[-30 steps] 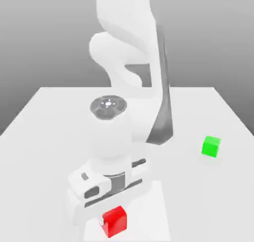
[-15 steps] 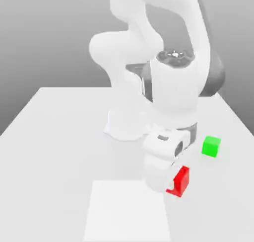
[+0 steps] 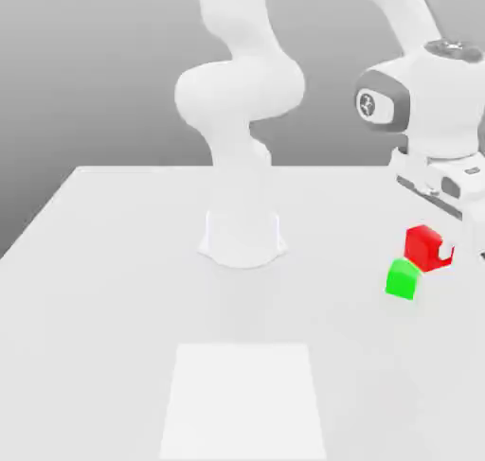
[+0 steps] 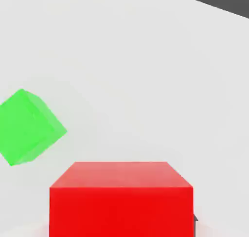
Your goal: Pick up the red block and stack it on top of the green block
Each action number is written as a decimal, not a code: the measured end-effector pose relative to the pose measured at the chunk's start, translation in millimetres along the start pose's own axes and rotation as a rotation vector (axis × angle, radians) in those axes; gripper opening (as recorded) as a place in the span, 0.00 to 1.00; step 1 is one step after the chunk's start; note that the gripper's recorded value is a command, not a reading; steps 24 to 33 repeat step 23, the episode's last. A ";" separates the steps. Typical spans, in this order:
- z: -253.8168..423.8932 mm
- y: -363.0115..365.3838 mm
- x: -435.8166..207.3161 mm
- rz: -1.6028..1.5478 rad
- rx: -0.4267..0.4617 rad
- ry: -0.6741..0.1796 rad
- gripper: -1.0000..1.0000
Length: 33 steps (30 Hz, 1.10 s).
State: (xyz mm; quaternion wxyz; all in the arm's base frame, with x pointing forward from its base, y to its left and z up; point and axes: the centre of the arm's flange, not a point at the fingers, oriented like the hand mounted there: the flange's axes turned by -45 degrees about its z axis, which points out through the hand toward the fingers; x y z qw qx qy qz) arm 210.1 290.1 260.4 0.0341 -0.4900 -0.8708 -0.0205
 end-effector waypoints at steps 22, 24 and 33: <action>82.7 -57.0 36.6 -0.353 0.016 -0.084 1.00; 82.6 -56.1 35.3 -0.348 0.016 -0.084 1.00; 82.6 -56.1 35.3 -0.348 0.016 -0.084 1.00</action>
